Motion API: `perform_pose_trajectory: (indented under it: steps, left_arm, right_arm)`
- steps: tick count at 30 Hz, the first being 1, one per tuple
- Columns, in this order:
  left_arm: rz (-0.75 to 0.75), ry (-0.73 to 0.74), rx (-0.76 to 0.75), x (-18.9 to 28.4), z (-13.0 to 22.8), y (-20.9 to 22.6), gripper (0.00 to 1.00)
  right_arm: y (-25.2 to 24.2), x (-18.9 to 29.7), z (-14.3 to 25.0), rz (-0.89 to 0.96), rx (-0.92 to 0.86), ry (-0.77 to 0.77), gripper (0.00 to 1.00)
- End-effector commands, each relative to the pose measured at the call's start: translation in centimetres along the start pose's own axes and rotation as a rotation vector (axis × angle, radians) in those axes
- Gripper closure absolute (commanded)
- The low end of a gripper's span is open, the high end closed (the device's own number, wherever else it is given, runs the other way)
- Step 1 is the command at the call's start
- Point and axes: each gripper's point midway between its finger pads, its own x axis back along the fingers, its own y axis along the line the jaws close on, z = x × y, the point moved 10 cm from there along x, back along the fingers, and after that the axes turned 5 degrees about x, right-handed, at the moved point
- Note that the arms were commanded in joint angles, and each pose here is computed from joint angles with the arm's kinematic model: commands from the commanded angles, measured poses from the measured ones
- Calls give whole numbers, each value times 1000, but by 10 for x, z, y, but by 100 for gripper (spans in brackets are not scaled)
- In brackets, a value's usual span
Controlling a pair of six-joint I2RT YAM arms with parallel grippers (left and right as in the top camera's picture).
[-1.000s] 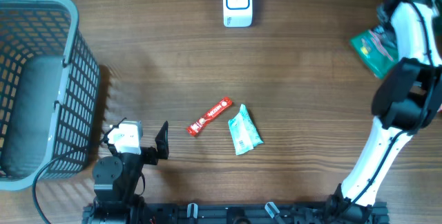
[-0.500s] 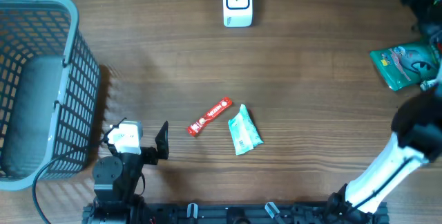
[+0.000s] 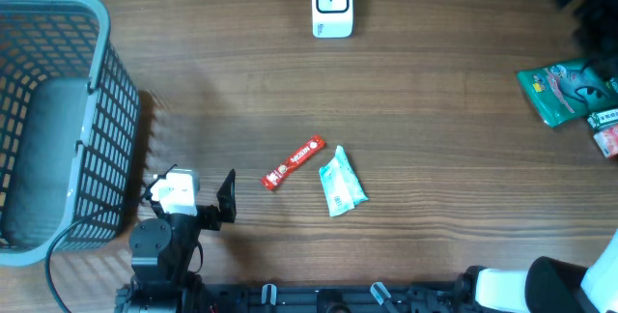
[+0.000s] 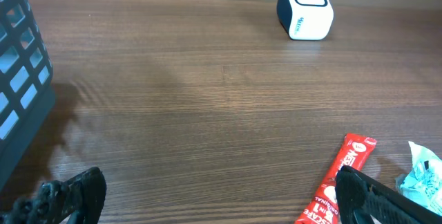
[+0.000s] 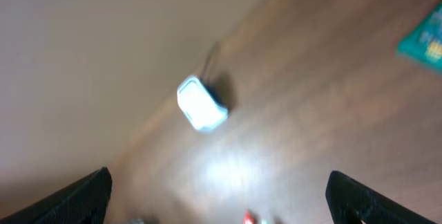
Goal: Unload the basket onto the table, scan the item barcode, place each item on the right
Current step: 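Carry the glove pack to the table's right edge and release it, then lower the right gripper onto the mint-green wipes pack and grasp it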
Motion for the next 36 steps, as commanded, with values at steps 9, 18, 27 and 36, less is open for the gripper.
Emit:
perform_pose_trajectory:
  steps: [9,18,27,36]
  left_arm:
    - [17,-1,-17,0,0,-1,0]
    - [17,-1,-17,0,0,-1,0]
    - [17,-1,-17,0,0,-1,0]
    - [17,-1,-17,0,0,-1,0]
  right_arm:
    - [40,-108,107,186,241,264,3]
    - [0,-200,197,252,267,386,0]
    - [-14,-208,213,244,323,460,0]
    - [-31,-249,267,-202,629,786,0]
